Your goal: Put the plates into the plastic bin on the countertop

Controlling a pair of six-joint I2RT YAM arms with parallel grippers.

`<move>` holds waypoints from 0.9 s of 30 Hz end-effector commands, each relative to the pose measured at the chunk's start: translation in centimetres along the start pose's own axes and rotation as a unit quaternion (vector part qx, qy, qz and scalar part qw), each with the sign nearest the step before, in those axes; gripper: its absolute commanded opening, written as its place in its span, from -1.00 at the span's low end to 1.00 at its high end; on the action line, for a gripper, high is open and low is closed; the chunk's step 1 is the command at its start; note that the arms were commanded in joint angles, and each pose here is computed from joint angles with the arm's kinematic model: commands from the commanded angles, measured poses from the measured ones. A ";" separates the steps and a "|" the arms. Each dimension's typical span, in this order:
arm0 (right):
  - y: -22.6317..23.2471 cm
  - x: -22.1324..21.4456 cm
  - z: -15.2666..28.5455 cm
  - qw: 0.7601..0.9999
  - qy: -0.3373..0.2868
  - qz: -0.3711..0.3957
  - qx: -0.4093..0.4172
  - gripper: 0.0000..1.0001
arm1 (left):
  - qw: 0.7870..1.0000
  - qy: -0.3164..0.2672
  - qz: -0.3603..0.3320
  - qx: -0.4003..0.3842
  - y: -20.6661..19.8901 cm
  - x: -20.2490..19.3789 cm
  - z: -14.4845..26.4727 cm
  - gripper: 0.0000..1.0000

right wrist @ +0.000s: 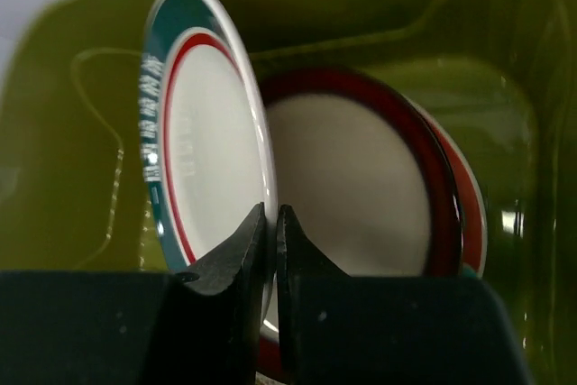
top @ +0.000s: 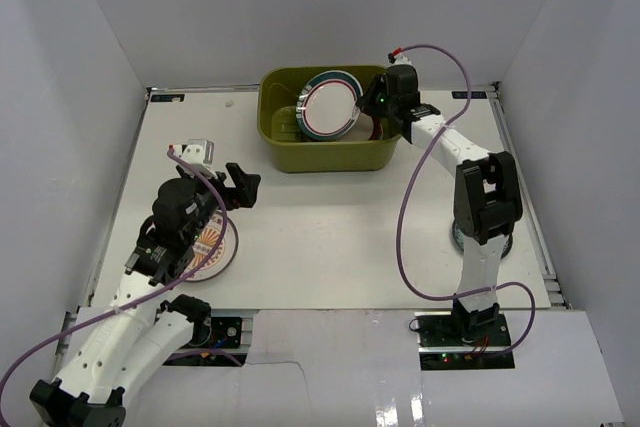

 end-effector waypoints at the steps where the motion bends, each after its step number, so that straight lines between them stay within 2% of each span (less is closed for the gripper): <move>1: 2.6 3.3 1.0 0.998 -0.035 -0.005 0.043 -0.85 | 1.000 -0.012 -0.002 -0.007 -0.2 0.7 0.1 0.96; 4: 2.0 2.8 0.9 0.999 -0.028 -0.006 0.026 -0.74 | 1.000 -0.014 -0.002 -0.009 -0.2 0.7 0.2 0.96; 5: 1.7 2.7 0.9 0.999 -0.027 -0.006 0.017 -0.44 | 1.000 -0.013 -0.002 -0.009 -0.2 0.7 0.2 0.96; 8: 1.7 3.0 1.5 0.999 -0.033 0.001 0.009 0.22 | 1.000 -0.015 -0.001 -0.005 -0.2 0.7 0.3 0.96; 10: 2.2 3.8 2.3 0.999 -0.053 0.010 0.002 0.37 | 1.000 -0.016 -0.001 -0.002 -0.1 0.8 0.3 0.96; 11: 2.5 3.9 2.6 0.998 -0.055 0.013 0.006 0.52 | 1.000 -0.018 0.000 -0.002 -0.1 0.9 0.3 0.96; 13: 3.2 3.8 3.7 0.998 -0.051 0.025 0.006 0.59 | 1.000 -0.017 0.000 -0.002 -0.2 0.8 0.3 0.96; 16: 5.0 3.4 5.5 0.997 -0.053 0.039 0.030 0.58 | 1.000 -0.019 0.001 0.002 -0.1 0.9 0.3 0.96; 22: 10.5 -8.3 7.6 0.987 0.051 0.091 0.119 0.54 | 0.999 -0.028 0.005 0.025 0.3 1.2 0.6 0.96; 27: 12.5 -17.8 9.3 0.972 0.142 0.073 0.172 0.38 | 0.998 -0.033 0.007 0.045 0.6 1.4 0.7 0.96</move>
Point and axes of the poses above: each gripper's point midway between its finger pads, its own z axis back along the fingers, its own y axis along the line the jaws close on, x = y × z, the point moved 9 cm from there along z, back along the fingers, and after that the axes turned 9 degrees about -z, right-handed, at the moved point
